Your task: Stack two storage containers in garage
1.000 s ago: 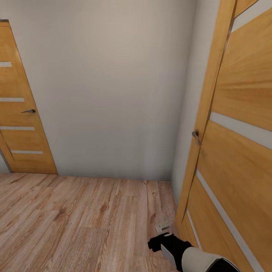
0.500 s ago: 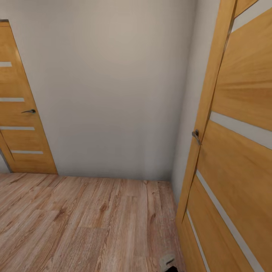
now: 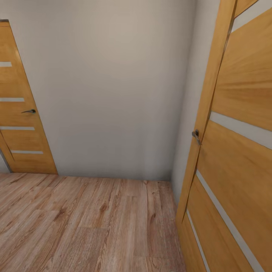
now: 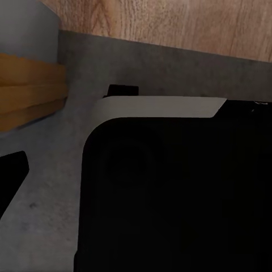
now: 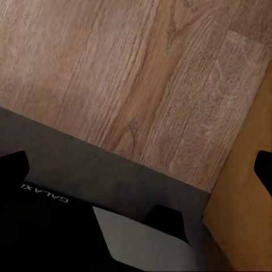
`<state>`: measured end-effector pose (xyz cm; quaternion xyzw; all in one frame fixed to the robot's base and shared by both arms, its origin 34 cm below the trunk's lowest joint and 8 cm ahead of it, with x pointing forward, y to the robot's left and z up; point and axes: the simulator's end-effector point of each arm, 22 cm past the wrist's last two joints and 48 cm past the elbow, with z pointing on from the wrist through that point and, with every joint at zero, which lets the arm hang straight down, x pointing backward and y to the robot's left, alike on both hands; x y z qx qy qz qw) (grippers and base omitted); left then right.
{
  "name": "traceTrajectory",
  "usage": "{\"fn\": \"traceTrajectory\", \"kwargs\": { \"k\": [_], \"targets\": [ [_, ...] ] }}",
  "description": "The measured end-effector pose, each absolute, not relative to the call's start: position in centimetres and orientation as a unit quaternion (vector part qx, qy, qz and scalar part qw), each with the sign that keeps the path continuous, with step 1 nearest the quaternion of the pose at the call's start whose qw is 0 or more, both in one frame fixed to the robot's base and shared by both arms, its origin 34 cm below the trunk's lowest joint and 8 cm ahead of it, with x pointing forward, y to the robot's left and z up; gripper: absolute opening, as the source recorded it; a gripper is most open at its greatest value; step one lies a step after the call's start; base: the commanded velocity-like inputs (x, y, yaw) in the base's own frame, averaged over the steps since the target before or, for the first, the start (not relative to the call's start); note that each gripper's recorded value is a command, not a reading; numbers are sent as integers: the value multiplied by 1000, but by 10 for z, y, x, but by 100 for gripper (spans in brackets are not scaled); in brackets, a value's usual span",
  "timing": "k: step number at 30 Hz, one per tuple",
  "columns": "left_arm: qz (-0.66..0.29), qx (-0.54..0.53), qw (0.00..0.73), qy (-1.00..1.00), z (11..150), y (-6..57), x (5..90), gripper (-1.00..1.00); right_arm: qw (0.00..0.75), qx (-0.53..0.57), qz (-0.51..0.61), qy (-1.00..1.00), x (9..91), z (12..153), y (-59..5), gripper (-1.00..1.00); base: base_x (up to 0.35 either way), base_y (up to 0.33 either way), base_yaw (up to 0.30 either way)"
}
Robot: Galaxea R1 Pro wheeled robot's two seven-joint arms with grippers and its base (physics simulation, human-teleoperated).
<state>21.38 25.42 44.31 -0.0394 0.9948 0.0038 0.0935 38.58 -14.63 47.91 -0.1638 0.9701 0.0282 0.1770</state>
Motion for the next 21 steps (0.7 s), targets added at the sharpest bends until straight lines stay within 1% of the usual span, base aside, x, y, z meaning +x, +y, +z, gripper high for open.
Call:
{"fn": "traceTrajectory", "kwargs": {
  "k": [5, 13, 16, 21],
  "targets": [
    [5, -42, 94, 995, 443, 255, 214, 100, 166, -160, 25, 973, 359, 470, -158, 100, 0, 0, 0],
    [5, -44, 93, 995, 443, 255, 214, 100, 157, -159, 14, 975, 353, 466, -176, 100, 6, 0, 0],
    [3, -43, 93, 995, 443, 254, 213, 100, 156, -159, 13, 975, 352, 466, -178, 100, 181, 0, 0],
    [0, -41, 93, 995, 443, 254, 213, 100, 156, -159, 13, 975, 352, 466, -178, 100, 291, 0, 0]
  ]
}}
